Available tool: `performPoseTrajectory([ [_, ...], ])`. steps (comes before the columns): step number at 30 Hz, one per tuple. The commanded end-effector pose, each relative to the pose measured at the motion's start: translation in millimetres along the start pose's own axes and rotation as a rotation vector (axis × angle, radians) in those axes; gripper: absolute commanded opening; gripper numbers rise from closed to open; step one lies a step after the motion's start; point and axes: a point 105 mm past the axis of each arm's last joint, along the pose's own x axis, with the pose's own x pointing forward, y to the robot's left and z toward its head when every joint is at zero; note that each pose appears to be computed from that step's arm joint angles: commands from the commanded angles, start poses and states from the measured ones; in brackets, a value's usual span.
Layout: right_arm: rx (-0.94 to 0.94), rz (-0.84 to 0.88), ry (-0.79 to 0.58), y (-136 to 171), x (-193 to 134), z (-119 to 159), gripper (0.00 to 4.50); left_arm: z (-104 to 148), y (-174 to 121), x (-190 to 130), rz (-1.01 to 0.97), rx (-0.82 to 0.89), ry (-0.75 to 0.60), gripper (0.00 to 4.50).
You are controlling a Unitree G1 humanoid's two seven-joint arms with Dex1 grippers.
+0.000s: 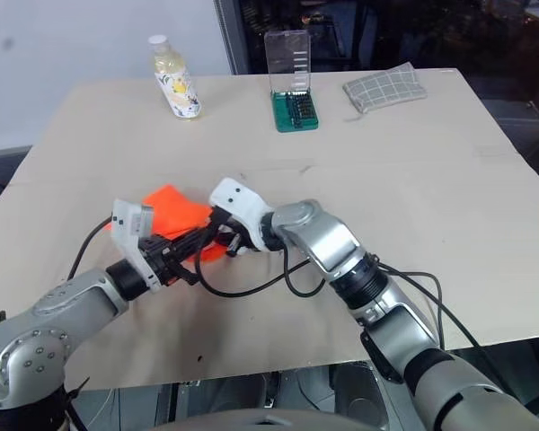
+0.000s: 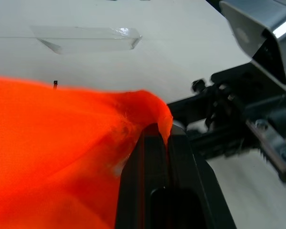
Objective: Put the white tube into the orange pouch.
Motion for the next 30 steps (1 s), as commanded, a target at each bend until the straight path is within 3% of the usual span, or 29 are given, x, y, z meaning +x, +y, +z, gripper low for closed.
performPoseTrajectory([
  [1,-0.133,0.010,-0.046,4.3,5.8,16.1,0.38,4.0,-4.7,-3.7,-0.025,0.025,-0.017,0.00],
  [15,-0.150,0.008,-0.172,3.3,46.7,40.7,0.38,-1.8,-8.0,-26.0,-0.068,0.002,-0.015,0.00],
  [16,-0.128,0.029,-0.190,5.3,47.0,41.2,1.28,-2.0,-6.2,-27.3,-0.059,0.006,-0.013,0.00],
  [21,-0.044,0.090,-0.206,6.0,36.2,33.3,3.44,1.8,0.8,-28.3,-0.028,0.016,-0.030,0.00],
  [30,-0.030,0.354,-0.141,26.0,-28.9,0.3,3.44,2.4,16.1,-30.2,0.024,-0.026,-0.053,0.00],
])
